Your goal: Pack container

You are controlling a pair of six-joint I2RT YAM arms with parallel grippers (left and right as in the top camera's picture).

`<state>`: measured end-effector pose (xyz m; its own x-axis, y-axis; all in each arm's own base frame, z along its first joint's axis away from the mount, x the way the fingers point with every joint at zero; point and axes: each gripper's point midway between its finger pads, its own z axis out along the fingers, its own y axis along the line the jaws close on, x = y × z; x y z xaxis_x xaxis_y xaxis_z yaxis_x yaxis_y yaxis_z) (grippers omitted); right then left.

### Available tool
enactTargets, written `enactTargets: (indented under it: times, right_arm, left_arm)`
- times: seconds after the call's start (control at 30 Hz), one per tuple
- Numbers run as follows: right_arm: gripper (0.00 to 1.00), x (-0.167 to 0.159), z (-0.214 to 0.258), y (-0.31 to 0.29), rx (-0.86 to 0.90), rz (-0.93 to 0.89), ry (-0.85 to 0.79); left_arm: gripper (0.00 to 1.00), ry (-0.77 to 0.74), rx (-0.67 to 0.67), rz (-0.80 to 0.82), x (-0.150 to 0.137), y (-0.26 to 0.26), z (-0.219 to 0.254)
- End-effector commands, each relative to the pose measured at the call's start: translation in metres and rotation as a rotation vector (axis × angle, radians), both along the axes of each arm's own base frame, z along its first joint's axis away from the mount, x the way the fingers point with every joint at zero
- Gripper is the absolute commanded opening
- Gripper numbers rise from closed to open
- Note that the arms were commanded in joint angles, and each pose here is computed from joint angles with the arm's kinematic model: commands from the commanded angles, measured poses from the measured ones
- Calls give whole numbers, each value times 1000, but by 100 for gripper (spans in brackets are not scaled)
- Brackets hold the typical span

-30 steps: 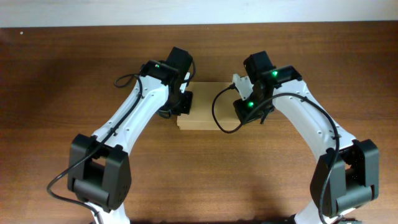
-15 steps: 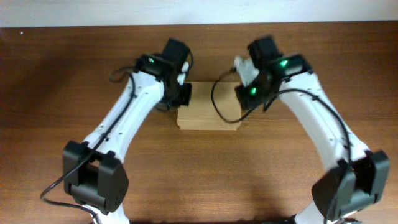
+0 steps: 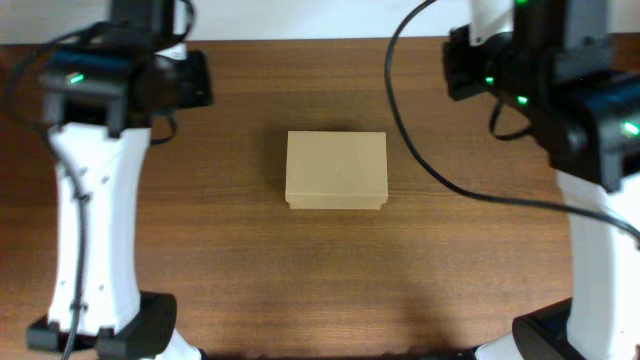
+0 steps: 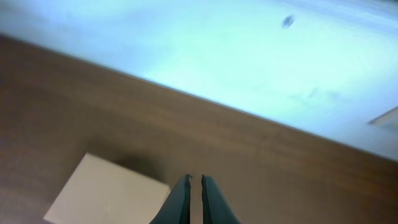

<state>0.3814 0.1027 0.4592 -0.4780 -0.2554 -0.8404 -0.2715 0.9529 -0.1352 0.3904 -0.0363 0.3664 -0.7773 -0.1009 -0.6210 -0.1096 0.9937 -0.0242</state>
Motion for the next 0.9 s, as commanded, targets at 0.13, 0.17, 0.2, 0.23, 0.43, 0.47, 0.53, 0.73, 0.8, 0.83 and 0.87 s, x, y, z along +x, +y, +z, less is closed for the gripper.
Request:
enactTargets:
  times: [0.13,0.17,0.2,0.23,0.43,0.47,0.53,0.73,0.8,0.83,0.87]
  right_arm:
    - [11,-51,88,-20,70,-30,-252]
    - [12,-58,95,-22,77,-30,-274]
    - [19,-63,100,-24,83,-30,-291]
    - [35,-68,104,-25,86,-30,-302]
    - [99,-75,107,-30,83,-43,-313]
    - [99,-75,107,-30,83,-43,-312]
    - [99,-74,106,-30,82,-43,-309]
    - [99,-75,95,-30,67,-42,-265]
    - [99,-75,93,-30,64,-42,-258]
    - [99,-76,91,-30,62,-42,-252]
    - [99,-76,90,-31,60,-42,-247]
  left_arm:
    - [33,-280,14,47,-49,23,94]
    - [45,-314,9,48,-56,25,104]
    - [54,-337,5,49,-61,25,111]
    - [62,-355,2,49,-67,26,116]
    - [100,-348,3,49,-83,28,117]
    - [100,-337,5,49,-85,29,115]
    - [100,-312,9,48,-87,29,110]
    - [100,-234,21,45,-99,30,95]
    - [100,-213,25,45,-102,31,91]
    - [100,-204,26,45,-103,31,89]
    - [100,-204,26,45,-103,31,89]
